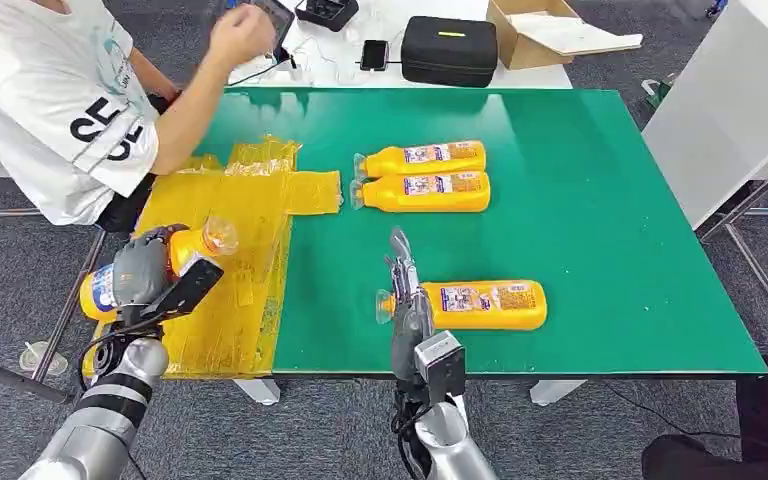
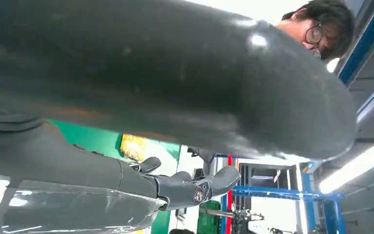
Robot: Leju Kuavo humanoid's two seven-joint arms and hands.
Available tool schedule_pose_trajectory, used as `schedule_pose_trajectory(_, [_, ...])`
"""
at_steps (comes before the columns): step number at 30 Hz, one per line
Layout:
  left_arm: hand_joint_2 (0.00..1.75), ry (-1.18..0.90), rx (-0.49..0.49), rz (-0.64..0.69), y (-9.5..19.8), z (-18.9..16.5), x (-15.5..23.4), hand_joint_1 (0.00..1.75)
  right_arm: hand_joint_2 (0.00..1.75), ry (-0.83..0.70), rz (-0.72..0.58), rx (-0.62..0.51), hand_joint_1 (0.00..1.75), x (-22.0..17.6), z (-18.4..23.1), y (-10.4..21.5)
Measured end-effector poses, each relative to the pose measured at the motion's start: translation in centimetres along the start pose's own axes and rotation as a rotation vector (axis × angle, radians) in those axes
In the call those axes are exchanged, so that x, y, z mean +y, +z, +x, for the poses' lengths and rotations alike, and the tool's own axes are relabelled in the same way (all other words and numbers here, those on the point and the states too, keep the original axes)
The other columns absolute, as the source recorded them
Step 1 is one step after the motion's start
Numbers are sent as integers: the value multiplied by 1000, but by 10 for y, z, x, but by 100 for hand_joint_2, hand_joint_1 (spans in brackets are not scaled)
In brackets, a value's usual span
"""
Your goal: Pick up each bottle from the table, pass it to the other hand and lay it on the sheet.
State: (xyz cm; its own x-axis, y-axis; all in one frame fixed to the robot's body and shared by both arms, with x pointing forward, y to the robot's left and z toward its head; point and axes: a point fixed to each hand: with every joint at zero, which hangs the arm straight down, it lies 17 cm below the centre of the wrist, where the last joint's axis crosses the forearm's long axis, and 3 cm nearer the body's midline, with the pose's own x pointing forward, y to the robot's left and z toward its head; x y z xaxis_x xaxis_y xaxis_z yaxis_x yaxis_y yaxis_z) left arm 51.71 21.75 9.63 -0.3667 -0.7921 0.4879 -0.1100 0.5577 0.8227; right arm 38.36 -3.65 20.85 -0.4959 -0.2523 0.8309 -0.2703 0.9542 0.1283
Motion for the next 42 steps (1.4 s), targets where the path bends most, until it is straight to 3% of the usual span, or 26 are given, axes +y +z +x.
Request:
schedule_pose_trajectory(4, [175, 43, 11, -156, 24, -18, -33, 175, 0, -16, 14, 3, 0, 2, -1, -1])
schedule_pose_trajectory(18, [175, 32, -124, -442, 55, -3, -82, 169, 0, -50, 58, 44, 0, 13, -15, -1])
schedule_pose_trajectory(19, [175, 20, -135, -470, 59, -3, -86, 82, 0, -53, 62, 47, 0, 14, -17, -1])
schedule_pose_trajectory(20, [175, 9, -145, -498, 62, -3, -91, 16, 0, -56, 65, 52, 0, 15, -18, -1])
schedule_pose_trajectory(21, [175, -2, -155, -525, 66, -2, -96, 2, 0, -60, 69, 59, 0, 17, -20, -1])
schedule_pose_trajectory(26, [175, 33, -165, -625, 81, 2, -113, 0, 0, -70, 80, 86, 0, 21, -29, 3])
schedule_pose_trajectory(27, [0, 49, -161, -633, 81, 3, -114, 0, 0, -71, 82, 90, 0, 22, -31, 3])
schedule_pose_trajectory(42, [0, 295, -125, -691, 87, 19, -115, 0, 0, -82, 83, 149, 0, 25, -48, 7])
